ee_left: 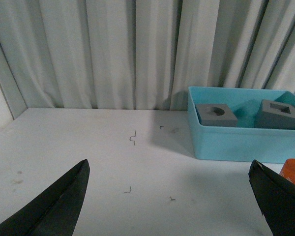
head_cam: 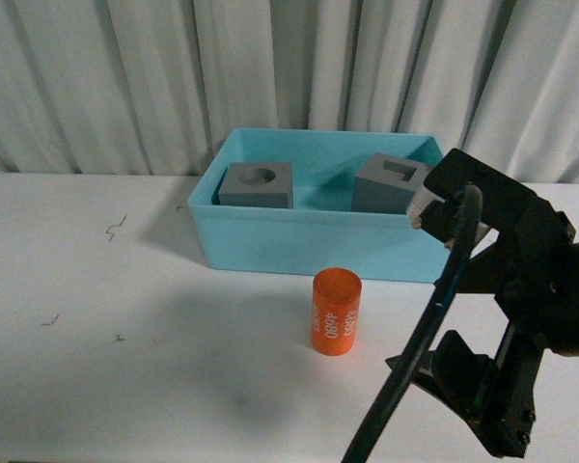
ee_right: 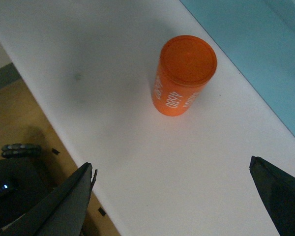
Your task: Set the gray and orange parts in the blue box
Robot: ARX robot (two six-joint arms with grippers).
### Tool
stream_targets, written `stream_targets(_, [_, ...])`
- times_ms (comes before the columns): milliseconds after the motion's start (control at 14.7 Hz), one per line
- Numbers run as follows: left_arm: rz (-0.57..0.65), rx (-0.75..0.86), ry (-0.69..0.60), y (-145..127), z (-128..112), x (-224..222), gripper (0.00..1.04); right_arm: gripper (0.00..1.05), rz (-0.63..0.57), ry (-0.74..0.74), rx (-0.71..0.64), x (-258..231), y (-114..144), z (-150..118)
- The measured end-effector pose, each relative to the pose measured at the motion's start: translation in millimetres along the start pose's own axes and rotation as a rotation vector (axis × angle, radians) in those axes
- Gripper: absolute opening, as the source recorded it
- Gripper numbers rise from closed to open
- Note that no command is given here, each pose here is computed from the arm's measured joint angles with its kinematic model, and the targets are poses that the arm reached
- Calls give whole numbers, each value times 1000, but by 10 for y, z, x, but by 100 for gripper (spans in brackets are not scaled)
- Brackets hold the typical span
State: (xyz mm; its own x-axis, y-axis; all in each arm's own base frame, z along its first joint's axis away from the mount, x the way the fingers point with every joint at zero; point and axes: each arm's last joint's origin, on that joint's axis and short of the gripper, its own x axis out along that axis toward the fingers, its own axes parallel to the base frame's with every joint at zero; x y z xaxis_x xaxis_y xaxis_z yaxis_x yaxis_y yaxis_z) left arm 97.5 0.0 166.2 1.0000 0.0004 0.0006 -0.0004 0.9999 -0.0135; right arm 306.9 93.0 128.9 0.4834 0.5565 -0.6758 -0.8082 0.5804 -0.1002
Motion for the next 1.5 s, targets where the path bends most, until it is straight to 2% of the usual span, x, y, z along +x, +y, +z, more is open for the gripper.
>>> stream_targets(204, [0,0,0,0,0,0,98,98,-56,2,-12,110,-73,73])
stream_targets(680, [0,0,0,0,0,0,98,98,-22,19,22,401,-79,145])
stream_targets(1223, [0,0,0,0,0,0,98,98,-38,18,12,696,-142,216])
stream_targets(1495, [0,0,0,0,0,0,98,98,-20,22,27,924,-70,259])
